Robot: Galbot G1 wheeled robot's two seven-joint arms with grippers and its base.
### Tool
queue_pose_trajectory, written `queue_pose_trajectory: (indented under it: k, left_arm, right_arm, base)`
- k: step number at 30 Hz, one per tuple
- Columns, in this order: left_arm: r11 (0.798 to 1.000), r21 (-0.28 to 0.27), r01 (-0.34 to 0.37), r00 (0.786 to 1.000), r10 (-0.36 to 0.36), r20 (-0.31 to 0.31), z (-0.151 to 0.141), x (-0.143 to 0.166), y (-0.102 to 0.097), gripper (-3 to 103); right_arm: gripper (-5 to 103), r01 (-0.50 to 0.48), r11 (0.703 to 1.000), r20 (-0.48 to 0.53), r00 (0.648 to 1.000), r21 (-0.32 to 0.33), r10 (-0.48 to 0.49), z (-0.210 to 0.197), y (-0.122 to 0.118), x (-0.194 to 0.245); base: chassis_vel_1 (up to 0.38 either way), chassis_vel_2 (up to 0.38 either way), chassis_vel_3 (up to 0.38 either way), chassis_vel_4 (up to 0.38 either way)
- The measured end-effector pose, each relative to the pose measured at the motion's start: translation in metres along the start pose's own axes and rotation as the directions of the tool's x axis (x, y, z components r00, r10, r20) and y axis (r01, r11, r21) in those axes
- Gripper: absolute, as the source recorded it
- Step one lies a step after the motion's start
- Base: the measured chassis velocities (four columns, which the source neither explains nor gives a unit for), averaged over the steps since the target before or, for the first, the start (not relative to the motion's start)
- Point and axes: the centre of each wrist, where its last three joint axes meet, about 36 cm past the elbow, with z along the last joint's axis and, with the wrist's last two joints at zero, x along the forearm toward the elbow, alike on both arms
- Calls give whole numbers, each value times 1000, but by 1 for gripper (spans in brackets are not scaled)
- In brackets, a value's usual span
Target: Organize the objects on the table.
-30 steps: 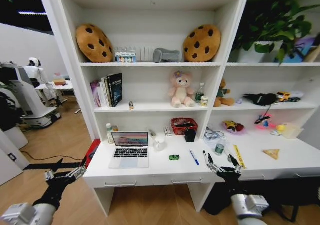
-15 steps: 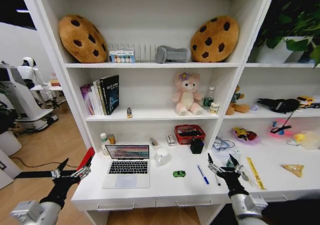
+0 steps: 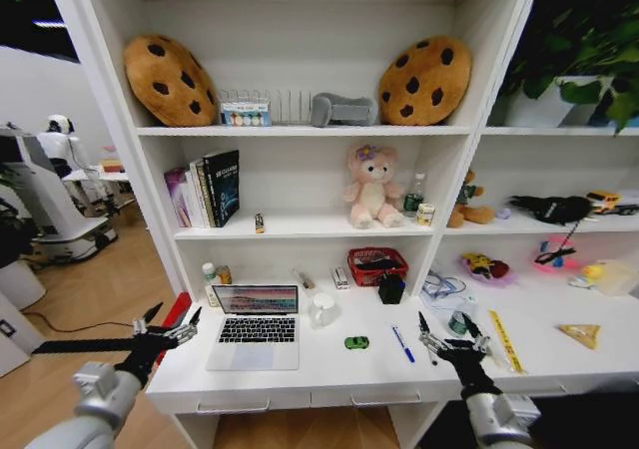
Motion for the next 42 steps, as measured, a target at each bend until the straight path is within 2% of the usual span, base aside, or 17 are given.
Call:
queue_pose_trajectory:
  k: [2, 6, 8, 9, 11, 14, 16, 19, 21, 22, 24, 26, 27, 28, 30, 33, 42]
  left_arm:
    - [1000, -8, -17, 1000, 17, -4, -7, -23, 16, 98]
    - [999, -26, -31, 999, 31, -9, -12, -41, 33, 99]
    - [998, -28, -63, 998, 63, -24, -12, -56, 40, 89]
    - [997, -26, -77, 997, 76, -28, -11, -61, 39, 84]
    - [995, -22, -93, 995, 92, -29, -11, -66, 38, 84]
    - [992, -9, -127, 991, 127, -30, -11, -79, 32, 72]
    - [987, -24, -161, 987, 160, -17, -19, -95, 28, 56]
    - [984, -34, -174, 985, 173, -12, -23, -101, 28, 56]
    - [982, -50, -181, 983, 182, 7, -34, -114, 31, 40]
    - [982, -50, -181, 983, 182, 7, -34, -114, 31, 40]
    - [980, -60, -188, 982, 189, 12, -41, -120, 33, 29]
    - [979, -64, -193, 981, 194, 12, -43, -122, 34, 29]
    - [977, -73, -203, 979, 204, 5, -45, -124, 34, 19]
    - [975, -76, -207, 978, 208, 3, -45, -124, 33, 19]
    - [972, -81, -220, 975, 220, -10, -44, -126, 30, 8]
    - [966, -83, -243, 970, 241, -33, -38, -126, 24, 1]
    - [945, -97, -313, 949, 307, -76, -28, -135, -1, 0]
  right_arm:
    - [100, 9, 1000, -10, 1000, -2, -9, 2, -3, -2]
    - [100, 10, 1000, -14, 1000, 2, -10, 4, -5, -3]
    - [100, 5, 1000, -21, 1000, 3, -5, 7, -6, -4]
    - [100, 3, 1000, -24, 1000, 3, -2, 8, -6, -4]
    - [100, 0, 1000, -26, 1000, 3, 0, 9, -7, -4]
    - [100, -5, 1000, -31, 1000, 6, 5, 11, -8, -4]
    - [100, -12, 1000, -30, 999, 14, 12, 11, -12, -4]
    - [100, -15, 1000, -28, 999, 15, 15, 11, -13, -4]
    - [100, -20, 1000, -29, 999, 17, 21, 12, -15, -4]
    - [100, -20, 1000, -29, 999, 17, 21, 12, -15, -4]
    - [100, -24, 1000, -33, 999, 15, 24, 14, -15, -4]
    - [100, -24, 1000, -34, 999, 13, 24, 14, -15, -4]
    - [100, -24, 1000, -34, 999, 11, 24, 14, -14, -4]
    - [100, -23, 1000, -35, 999, 10, 24, 15, -14, -4]
    - [100, -23, 1000, -36, 999, 11, 23, 15, -14, -5]
    - [100, -23, 1000, -37, 999, 13, 24, 16, -15, -6]
    - [100, -31, 999, -43, 999, 9, 32, 18, -17, -6]
  base:
    - [0, 0, 0, 0]
    - [0, 0, 0, 0]
    - [0, 0, 0, 0]
    - [0, 0, 0, 0]
    - [0, 0, 0, 0]
    - [0, 0, 0, 0]
    - [0, 0, 0, 0]
    - [0, 0, 0, 0]
    - [0, 0, 0, 0]
    - [0, 0, 0, 0]
    - [0, 0, 0, 0]
    - [0, 0, 0, 0]
    - [0, 0, 0, 0]
    - [0, 0, 0, 0]
    - [0, 0, 0, 0]
    - [0, 0, 0, 0]
    - [0, 0, 0, 0]
